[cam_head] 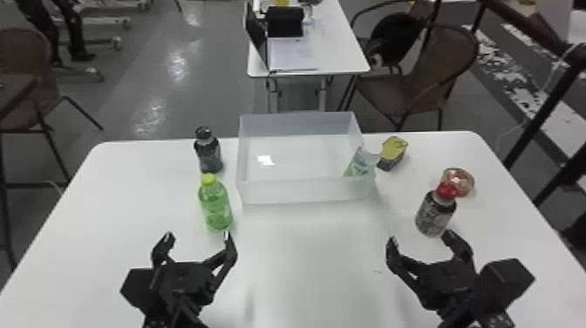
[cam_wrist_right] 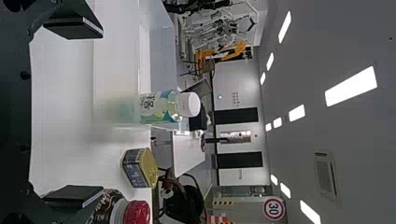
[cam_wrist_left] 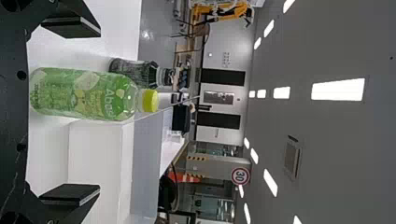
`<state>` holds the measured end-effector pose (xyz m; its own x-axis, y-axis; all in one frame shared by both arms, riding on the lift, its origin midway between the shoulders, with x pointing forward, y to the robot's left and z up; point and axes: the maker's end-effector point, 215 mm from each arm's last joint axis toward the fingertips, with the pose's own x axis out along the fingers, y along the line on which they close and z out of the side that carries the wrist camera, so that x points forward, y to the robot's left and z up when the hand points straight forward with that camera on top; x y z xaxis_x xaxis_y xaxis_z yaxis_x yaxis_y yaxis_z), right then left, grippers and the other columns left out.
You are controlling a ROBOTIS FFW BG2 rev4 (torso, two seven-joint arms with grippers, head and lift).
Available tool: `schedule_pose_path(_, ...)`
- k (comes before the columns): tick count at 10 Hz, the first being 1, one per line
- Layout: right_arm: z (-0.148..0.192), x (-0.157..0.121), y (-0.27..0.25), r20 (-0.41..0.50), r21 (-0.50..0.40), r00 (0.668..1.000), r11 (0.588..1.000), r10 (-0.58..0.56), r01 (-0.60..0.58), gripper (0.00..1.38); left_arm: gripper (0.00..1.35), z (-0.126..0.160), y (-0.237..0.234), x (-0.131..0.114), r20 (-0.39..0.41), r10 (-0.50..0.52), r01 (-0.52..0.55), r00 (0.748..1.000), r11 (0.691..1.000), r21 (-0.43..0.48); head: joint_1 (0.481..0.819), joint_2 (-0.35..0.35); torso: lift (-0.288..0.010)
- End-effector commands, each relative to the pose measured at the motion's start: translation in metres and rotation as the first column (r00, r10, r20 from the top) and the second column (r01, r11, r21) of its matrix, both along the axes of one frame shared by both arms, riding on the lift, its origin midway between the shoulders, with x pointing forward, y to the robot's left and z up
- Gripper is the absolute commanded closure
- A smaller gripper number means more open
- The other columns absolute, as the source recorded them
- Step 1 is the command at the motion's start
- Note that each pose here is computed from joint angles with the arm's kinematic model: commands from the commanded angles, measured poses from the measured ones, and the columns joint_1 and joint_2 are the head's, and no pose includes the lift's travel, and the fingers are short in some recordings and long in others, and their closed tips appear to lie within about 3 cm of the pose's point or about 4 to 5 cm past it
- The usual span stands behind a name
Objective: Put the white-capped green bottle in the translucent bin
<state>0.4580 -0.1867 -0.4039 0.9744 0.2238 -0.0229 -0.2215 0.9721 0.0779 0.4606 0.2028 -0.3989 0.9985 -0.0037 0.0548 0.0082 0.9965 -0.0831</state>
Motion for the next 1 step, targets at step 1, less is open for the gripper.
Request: schedule_pose_path(1, -0.0008, -0.0002, 0.0009, -0.002, 0.003, 1.0, 1.0, -0.002, 0.002, 0.12, 0.13, 0.0007, -0.0003, -0.0001, 0.001, 0.001, -0.001, 1.0, 1.0, -0.004, 0.695, 0.019, -0.077)
